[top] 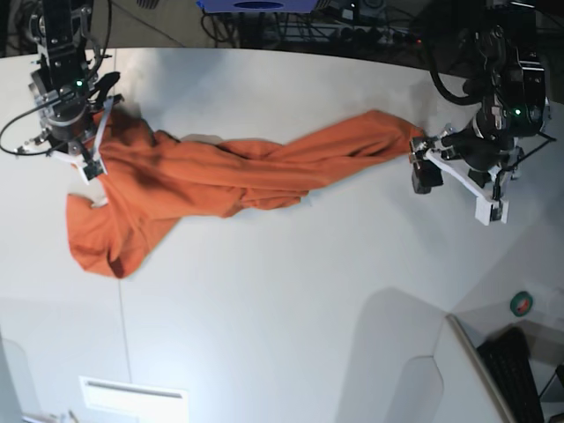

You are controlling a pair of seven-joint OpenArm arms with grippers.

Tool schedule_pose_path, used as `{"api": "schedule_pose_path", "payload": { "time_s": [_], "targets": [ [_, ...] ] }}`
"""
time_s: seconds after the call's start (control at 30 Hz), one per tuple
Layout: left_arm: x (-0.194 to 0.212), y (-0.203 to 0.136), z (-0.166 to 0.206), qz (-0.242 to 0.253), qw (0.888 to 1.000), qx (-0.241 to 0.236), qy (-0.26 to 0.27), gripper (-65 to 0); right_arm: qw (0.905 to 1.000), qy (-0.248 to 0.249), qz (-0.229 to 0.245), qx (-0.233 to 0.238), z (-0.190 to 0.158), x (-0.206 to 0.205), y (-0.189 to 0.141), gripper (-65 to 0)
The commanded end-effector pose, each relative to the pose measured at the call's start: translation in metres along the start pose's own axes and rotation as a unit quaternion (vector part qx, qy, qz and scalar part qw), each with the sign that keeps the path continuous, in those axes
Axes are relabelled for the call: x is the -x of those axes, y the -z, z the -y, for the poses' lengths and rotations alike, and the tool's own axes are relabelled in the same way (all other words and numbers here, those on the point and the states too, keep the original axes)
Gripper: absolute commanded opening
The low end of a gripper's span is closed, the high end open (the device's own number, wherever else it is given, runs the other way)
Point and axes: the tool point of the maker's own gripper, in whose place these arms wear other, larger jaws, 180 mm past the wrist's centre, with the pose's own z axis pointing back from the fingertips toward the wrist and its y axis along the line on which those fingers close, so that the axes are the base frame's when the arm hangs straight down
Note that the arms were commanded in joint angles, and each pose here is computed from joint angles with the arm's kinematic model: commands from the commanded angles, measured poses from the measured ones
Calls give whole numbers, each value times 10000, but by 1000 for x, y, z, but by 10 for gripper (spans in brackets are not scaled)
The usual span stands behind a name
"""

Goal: Layout the t-shirt on the table in an organized manner, then fold the t-shirt properly
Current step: 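Grasp the shirt with the left gripper and stretch it between both grippers, then hold the stretched shirt with both grippers and adjust the right gripper's grip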

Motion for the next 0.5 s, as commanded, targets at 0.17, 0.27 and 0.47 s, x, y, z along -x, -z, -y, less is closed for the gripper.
{"api": "schedule_pose_path", "payload": {
  "time_s": [0.17,0.27,0.47],
  "targets": [
    [22,45,7,-1104,9884,562,876,-199,9998,67,161,98,4,-11,-3,-650],
    [34,57,14,-1430,9762,853,1392,-217,9998,102,167,70,1,-12,-4,-650],
    [46,59,29,-1662,9618,1057,1902,-216,9997,138,173,41,-2,-13,-4,-650]
  ]
}}
